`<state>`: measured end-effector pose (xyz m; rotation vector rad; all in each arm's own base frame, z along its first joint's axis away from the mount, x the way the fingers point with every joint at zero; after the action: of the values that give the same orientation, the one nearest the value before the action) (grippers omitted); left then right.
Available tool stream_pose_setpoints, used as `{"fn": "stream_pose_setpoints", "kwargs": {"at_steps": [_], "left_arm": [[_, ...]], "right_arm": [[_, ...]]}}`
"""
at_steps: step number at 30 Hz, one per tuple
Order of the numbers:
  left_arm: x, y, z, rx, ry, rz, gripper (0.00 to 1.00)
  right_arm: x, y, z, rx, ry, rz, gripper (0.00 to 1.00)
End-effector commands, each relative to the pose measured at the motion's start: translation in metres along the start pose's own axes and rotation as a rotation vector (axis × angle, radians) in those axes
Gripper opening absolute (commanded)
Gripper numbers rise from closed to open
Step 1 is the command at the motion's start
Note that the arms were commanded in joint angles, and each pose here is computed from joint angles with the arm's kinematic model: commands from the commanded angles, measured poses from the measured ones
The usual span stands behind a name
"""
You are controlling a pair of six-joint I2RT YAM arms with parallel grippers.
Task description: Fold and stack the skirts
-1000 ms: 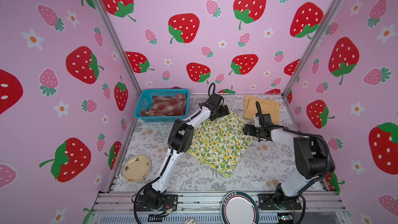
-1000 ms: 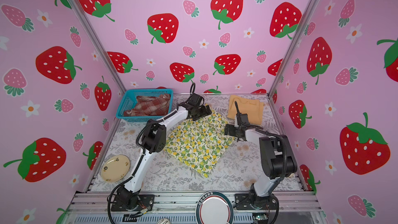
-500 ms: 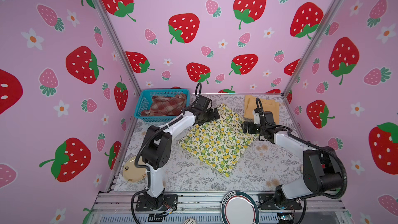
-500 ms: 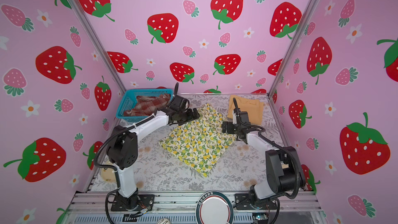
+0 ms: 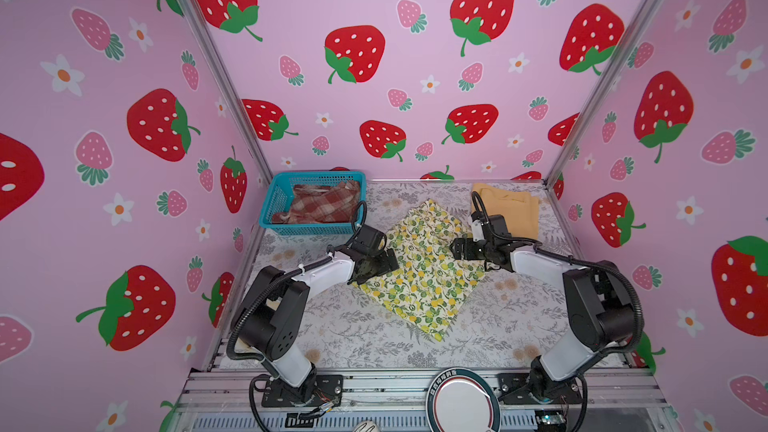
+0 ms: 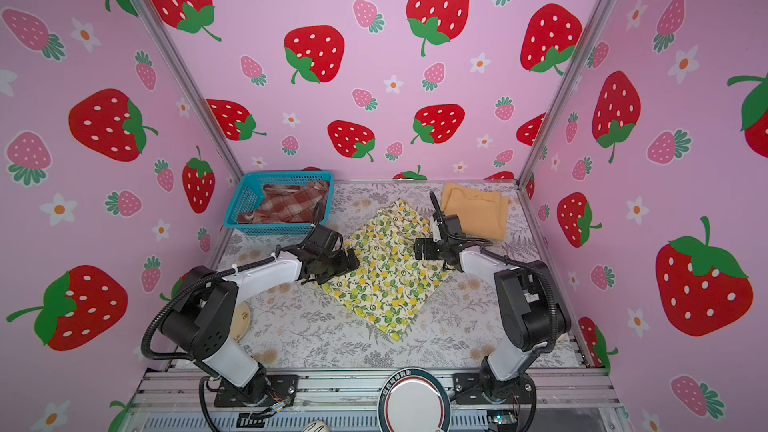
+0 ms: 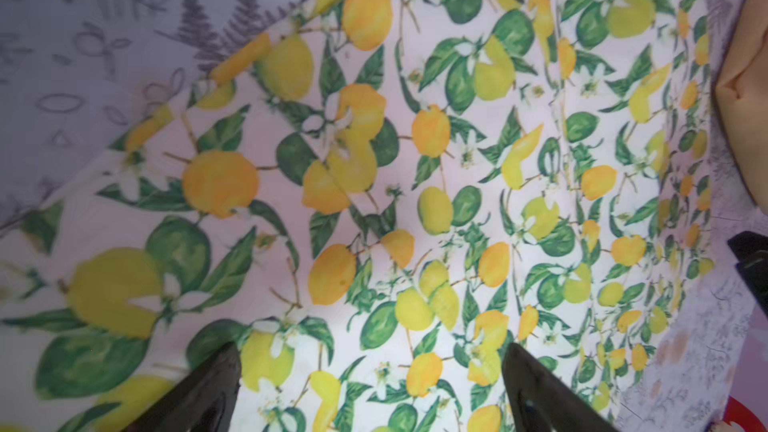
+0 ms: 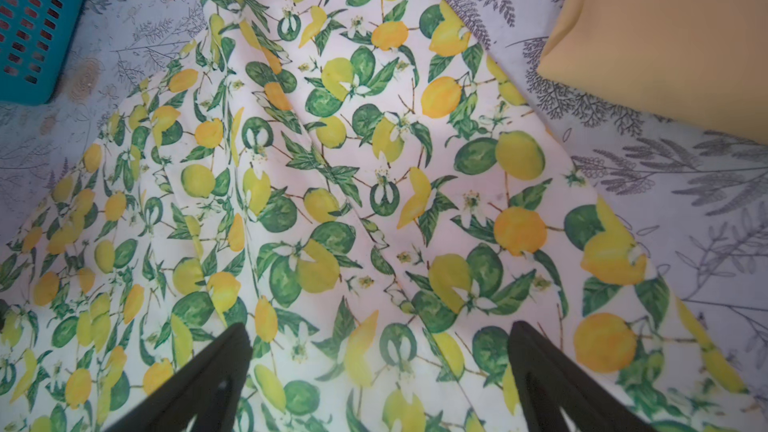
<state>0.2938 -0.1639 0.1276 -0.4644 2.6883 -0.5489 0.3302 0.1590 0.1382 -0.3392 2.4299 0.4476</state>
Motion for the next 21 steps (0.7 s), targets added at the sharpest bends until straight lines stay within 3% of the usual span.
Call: {"fn": "stream_pose_setpoints", "kwargs": {"at_steps": [1, 21], "left_arm": [[0.002, 0.009, -0.009, -0.014, -0.065, -0.034, 0.99], [0.058, 0.079, -0.015, -0.127, -0.035, -0.107, 0.99]], "right_arm": [[-0.010, 0.003, 0.002, 0.008, -0.025, -0.006, 1.00], [-0.024, -0.012, 0.012, 0.091, -0.033, 0.023, 1.00]]}}
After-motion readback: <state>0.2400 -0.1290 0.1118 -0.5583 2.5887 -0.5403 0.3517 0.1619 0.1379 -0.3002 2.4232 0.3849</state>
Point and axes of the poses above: each gripper's point midway between its finger pads, its own z axis out along the fingers, its own y axis along the line the jaws close on, x = y × z, the point moved 9 cm from there along -z, back along the fingers, and after that the axes turned 3 degrees about -z, right-handed, at the moved point
